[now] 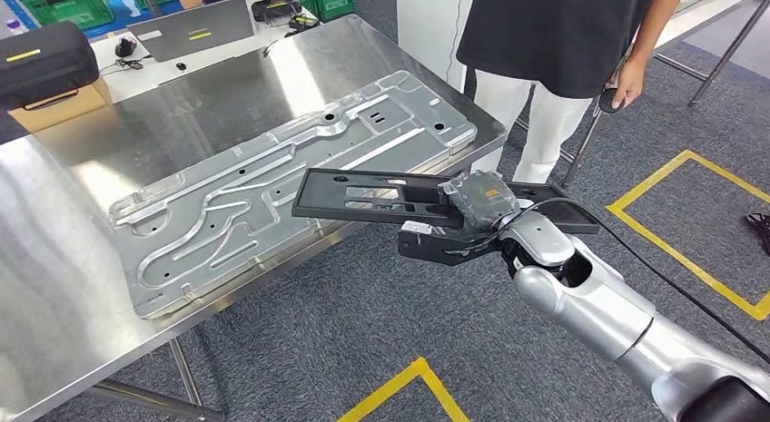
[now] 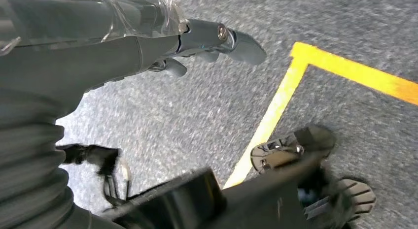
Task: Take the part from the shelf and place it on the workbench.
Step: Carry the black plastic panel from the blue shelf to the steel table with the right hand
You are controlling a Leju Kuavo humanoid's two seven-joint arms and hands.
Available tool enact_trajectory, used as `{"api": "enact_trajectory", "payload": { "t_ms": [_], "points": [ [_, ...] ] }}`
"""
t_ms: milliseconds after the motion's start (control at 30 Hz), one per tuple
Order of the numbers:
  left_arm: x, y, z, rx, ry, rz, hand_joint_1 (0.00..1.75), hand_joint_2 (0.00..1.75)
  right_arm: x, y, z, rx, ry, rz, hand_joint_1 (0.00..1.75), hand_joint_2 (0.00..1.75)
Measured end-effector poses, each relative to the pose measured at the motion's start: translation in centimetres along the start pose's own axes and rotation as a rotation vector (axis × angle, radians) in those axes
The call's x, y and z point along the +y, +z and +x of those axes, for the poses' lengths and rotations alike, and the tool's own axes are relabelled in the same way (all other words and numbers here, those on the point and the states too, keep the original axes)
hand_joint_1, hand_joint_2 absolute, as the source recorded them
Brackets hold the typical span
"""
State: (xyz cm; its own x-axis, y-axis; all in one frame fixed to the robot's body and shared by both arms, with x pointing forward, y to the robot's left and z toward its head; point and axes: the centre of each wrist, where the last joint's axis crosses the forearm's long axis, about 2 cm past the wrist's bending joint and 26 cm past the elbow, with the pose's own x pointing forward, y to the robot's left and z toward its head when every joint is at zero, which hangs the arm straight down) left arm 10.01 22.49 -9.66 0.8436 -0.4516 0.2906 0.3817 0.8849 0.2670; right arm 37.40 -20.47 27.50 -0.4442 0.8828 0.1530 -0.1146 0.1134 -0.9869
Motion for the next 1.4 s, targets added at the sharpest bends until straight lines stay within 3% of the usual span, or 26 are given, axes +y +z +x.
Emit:
{"api": "enact_trajectory", "payload": {
  "t_ms": [1400],
  "points": [
    [-0.18, 0.04, 0.19, -0.003, 0.002, -0.009, 0.00, 1.75, -0.67, -0.14, -0.96, 0.046, 0.019, -0.001, 1.75, 1.75]
  ]
}}
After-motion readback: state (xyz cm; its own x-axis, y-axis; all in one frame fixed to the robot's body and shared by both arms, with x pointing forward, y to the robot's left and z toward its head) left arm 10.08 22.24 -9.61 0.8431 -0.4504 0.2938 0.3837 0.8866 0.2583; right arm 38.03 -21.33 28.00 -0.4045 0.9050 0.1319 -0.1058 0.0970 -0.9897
